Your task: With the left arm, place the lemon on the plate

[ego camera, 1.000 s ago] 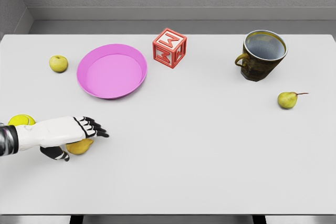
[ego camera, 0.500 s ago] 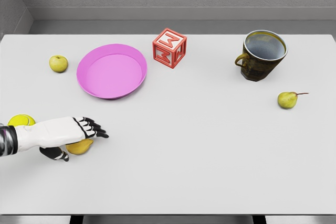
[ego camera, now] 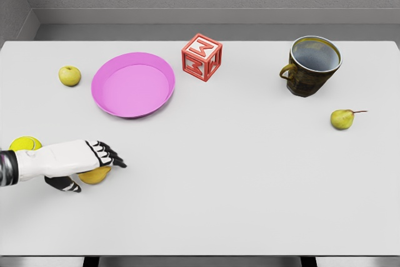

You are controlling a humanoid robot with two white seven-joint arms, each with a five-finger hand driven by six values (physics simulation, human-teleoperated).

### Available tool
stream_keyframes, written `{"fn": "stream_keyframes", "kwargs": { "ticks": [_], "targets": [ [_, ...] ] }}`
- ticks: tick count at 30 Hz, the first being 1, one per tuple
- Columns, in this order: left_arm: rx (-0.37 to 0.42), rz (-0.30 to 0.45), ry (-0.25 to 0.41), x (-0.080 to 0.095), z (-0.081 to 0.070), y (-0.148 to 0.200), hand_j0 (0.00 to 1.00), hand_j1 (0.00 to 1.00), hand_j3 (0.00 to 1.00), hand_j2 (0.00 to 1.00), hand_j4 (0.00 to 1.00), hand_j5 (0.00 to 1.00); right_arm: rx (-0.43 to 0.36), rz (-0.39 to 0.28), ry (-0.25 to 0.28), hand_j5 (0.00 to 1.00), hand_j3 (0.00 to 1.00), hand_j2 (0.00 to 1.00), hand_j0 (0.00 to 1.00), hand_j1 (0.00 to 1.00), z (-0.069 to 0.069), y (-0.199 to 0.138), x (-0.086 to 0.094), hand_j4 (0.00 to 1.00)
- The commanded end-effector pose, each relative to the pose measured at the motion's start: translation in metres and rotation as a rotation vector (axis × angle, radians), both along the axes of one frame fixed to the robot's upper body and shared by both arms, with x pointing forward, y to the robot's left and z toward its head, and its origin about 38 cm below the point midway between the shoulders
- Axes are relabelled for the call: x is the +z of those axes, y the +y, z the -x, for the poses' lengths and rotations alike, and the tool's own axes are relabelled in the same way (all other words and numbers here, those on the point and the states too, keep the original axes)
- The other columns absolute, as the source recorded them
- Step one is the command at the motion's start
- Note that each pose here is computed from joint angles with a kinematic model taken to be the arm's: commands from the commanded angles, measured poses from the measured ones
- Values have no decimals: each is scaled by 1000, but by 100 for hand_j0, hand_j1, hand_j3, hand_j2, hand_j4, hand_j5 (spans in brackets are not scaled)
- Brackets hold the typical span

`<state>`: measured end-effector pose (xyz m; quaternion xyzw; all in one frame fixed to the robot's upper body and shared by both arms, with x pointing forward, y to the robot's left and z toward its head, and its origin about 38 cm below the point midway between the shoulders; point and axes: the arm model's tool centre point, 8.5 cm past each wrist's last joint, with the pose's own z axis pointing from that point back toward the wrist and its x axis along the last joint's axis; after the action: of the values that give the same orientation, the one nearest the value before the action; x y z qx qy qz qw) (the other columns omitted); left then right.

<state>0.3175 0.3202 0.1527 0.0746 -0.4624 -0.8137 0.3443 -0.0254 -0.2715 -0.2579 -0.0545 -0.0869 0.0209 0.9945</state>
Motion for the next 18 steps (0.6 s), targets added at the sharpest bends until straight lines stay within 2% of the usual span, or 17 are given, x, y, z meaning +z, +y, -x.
{"fn": "stream_keyframes", "kwargs": {
  "ticks": [1,9,18],
  "targets": [
    [2,-1,1,1,0,1,89,89,89,89,89,89,0,0,0,100,100,100,100,100,0,0,0,100],
    [2,-4,5,0,1,2,70,70,70,70,70,70,0,0,0,100,100,100,100,100,0,0,0,100],
    [3,-2,0,1,0,2,56,56,56,56,56,56,0,0,0,100,100,100,100,100,0,0,0,100]
  ]
}}
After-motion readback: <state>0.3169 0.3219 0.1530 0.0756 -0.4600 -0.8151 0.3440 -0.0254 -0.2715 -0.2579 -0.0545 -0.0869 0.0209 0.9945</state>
